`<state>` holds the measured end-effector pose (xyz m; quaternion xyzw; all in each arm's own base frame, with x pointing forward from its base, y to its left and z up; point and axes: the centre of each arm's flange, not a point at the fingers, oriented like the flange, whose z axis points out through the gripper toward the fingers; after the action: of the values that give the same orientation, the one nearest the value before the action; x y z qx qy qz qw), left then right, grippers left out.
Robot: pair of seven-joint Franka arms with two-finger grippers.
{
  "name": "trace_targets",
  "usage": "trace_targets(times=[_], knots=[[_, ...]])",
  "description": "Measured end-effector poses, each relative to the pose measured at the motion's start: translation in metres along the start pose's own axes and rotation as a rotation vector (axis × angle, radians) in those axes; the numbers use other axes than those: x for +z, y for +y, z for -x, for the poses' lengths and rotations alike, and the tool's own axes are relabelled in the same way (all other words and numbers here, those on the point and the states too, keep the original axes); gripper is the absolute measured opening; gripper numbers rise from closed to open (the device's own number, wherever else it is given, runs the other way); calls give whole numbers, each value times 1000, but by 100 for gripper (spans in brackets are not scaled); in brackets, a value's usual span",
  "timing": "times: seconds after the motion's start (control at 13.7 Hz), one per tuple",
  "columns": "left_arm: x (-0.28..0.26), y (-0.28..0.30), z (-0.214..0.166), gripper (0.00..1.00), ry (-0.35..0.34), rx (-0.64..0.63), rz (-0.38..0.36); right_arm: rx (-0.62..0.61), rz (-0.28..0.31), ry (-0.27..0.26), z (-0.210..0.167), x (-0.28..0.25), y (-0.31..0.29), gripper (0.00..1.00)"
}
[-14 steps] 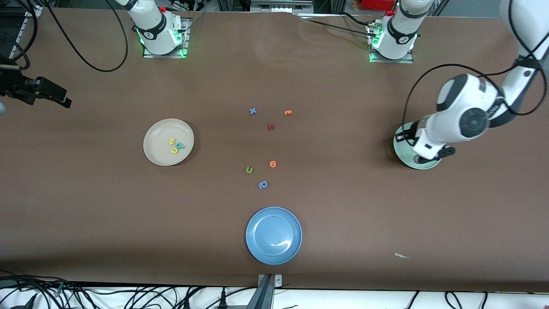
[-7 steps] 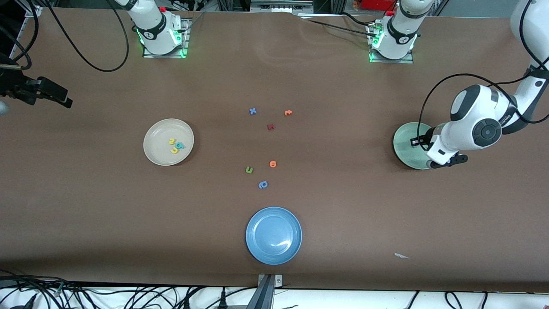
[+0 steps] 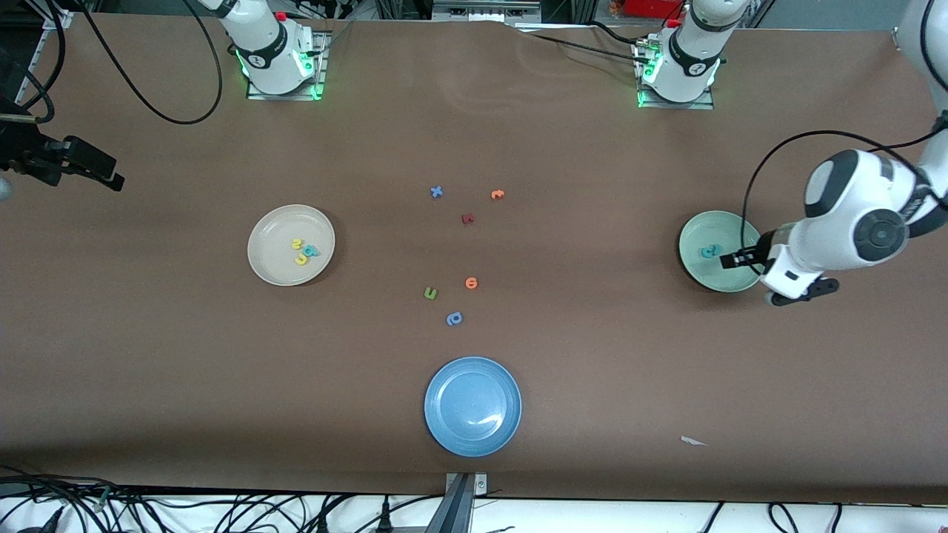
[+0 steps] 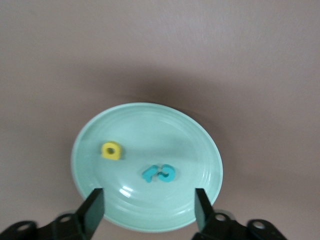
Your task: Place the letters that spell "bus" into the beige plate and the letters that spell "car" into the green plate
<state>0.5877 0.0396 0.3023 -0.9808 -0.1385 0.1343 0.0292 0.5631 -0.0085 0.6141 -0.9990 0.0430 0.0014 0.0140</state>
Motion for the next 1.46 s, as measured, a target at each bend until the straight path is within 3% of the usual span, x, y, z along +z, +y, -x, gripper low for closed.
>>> trace_targets(times=[0.15, 0.51, 0.73, 1.03, 1.46], knots=[[-53, 2, -2, 100, -2, 10, -37, -1, 1, -2, -1, 2, -1, 100], [-154, 12, 2, 100, 26, 11, -72, -3, 8, -2, -2, 3, -1, 100], [-193, 13, 3, 100, 13, 64, -95, -29, 41, 5, -2, 2, -12, 100], [-220, -1, -11, 100, -45, 74, -9, -25, 40, 4, -2, 3, -11, 100], [-265, -2, 8, 98, 7, 65, 55, 5, 26, 1, -3, 3, 4, 100]])
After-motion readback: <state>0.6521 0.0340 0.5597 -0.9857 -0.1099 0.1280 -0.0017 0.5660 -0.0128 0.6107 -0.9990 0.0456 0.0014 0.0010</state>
